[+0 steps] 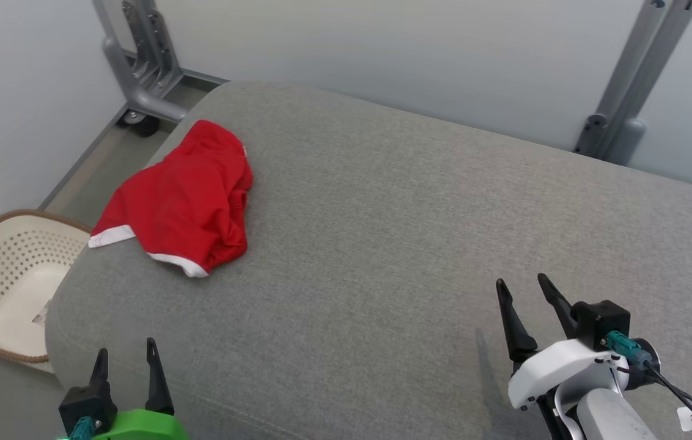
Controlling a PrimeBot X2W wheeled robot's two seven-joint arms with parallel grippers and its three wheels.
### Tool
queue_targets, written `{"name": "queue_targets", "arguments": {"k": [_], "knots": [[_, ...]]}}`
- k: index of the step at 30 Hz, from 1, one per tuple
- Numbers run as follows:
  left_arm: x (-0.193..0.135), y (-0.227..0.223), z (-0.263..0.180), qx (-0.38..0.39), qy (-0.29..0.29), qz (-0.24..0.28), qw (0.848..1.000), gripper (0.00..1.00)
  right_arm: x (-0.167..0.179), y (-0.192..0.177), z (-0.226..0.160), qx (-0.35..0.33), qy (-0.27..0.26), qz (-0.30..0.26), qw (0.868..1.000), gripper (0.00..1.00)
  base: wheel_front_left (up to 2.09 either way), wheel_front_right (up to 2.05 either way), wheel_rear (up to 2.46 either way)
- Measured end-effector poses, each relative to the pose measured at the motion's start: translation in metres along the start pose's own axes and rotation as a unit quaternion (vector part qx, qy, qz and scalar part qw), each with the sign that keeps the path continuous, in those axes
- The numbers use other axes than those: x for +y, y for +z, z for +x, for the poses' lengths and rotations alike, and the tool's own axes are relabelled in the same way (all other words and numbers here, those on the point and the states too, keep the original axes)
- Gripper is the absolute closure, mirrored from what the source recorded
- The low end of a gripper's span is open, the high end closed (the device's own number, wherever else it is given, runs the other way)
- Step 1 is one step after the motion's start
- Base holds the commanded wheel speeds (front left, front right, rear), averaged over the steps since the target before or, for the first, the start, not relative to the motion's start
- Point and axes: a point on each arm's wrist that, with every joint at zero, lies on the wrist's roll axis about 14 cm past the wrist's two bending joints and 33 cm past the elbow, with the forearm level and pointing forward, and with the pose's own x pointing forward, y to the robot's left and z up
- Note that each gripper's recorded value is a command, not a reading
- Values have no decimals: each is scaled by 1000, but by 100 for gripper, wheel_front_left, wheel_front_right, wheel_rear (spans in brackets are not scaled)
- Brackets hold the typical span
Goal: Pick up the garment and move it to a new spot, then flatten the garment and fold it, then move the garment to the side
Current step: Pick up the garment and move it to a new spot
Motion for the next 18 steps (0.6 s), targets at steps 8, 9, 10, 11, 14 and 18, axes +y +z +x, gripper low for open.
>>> {"name": "queue_targets", "arguments": {"k": [8,9,10,11,14,18], "knots": [[24,-5,-11,7,38,-11,999,0,23,-6,17,8,37,3,999,0,0,0,0],[24,-8,-11,13,39,-14,999,0,22,-7,18,9,36,2,999,0,0,0,0],[23,-9,-11,16,38,-16,999,0,20,-8,18,10,33,3,999,0,0,0,0],[22,-10,-10,18,36,-19,999,0,19,-8,18,10,32,2,999,0,0,0,0],[15,-8,-2,17,22,-20,999,0,14,-10,17,11,27,-3,1000,0,0,0,0],[6,-3,17,18,13,-26,999,0,6,-7,22,5,22,-11,1000,0,0,0,0]]}}
